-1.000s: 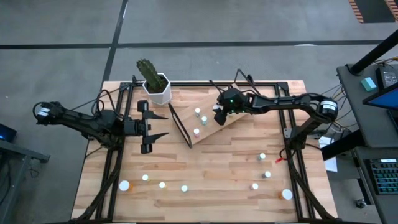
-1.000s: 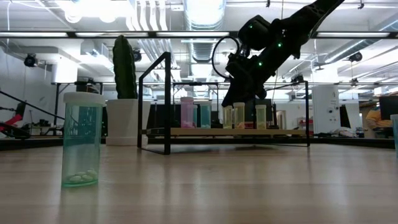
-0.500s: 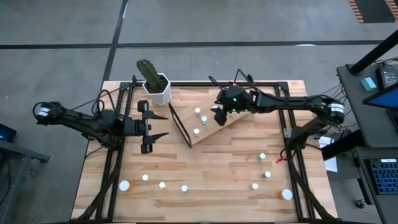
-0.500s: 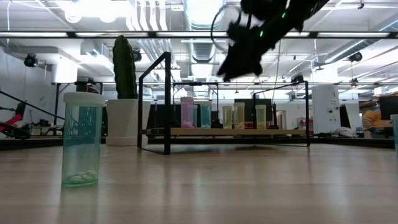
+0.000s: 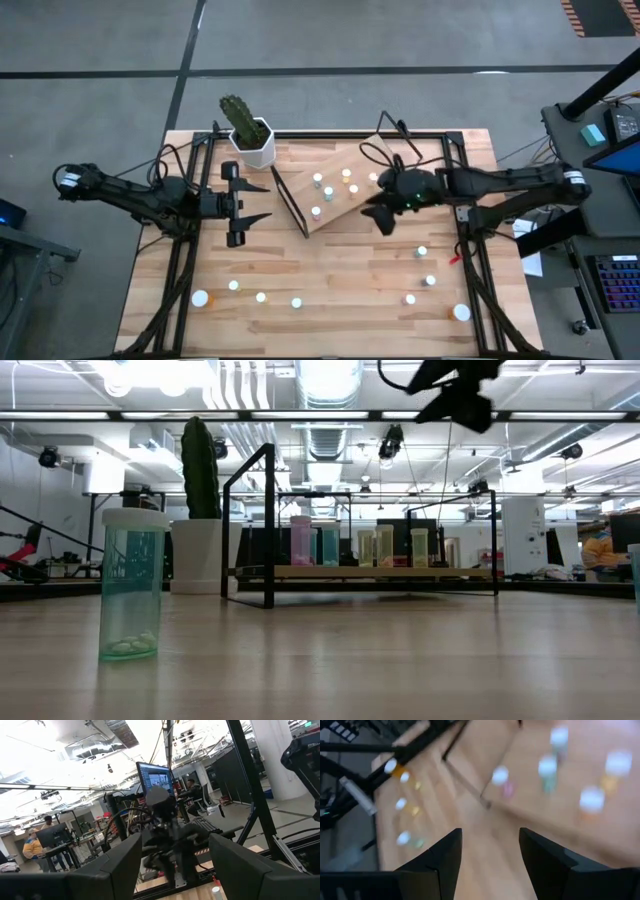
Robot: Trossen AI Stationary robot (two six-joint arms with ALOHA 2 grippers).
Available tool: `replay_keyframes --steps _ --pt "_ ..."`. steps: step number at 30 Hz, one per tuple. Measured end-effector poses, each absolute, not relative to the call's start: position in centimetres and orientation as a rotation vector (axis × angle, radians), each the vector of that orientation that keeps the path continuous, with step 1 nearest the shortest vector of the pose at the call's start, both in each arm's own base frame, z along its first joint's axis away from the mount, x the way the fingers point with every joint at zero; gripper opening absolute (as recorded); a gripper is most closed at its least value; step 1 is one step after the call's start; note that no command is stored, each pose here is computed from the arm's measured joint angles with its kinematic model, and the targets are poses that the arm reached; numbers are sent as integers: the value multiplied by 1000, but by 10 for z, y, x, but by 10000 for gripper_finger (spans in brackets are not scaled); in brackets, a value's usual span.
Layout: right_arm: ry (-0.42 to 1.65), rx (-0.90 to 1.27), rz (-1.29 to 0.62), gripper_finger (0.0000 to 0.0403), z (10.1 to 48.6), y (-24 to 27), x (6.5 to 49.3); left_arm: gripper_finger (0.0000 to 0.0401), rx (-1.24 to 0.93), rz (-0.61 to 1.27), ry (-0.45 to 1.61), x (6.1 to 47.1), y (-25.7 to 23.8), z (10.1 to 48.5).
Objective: Pick and place medicine bottles onto shelf by color
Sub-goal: Put the blue pill bottle on the shelf
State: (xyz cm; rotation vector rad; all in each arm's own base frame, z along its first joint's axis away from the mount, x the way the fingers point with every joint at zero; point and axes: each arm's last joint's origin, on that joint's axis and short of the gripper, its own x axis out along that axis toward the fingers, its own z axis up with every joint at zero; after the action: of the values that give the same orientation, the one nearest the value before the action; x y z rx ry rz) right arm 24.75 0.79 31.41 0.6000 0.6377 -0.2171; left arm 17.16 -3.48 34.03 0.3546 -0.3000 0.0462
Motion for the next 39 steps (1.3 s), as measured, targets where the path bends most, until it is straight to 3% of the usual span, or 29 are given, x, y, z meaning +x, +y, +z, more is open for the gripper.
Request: replay_keyframes --steps 7,15,26,39 --pt "979 963 -287 186 316 20 233 215 355 46 -298 172 -35 340" --pt "1376 1036 -616 199 290 36 203 215 356 45 -293 173 -35 339" --pt "1433 1067 -720 272 239 55 191 215 361 45 -292 173 -35 339" --pt "1439 1042 -783 258 207 63 182 215 364 46 -292 173 -35 339"
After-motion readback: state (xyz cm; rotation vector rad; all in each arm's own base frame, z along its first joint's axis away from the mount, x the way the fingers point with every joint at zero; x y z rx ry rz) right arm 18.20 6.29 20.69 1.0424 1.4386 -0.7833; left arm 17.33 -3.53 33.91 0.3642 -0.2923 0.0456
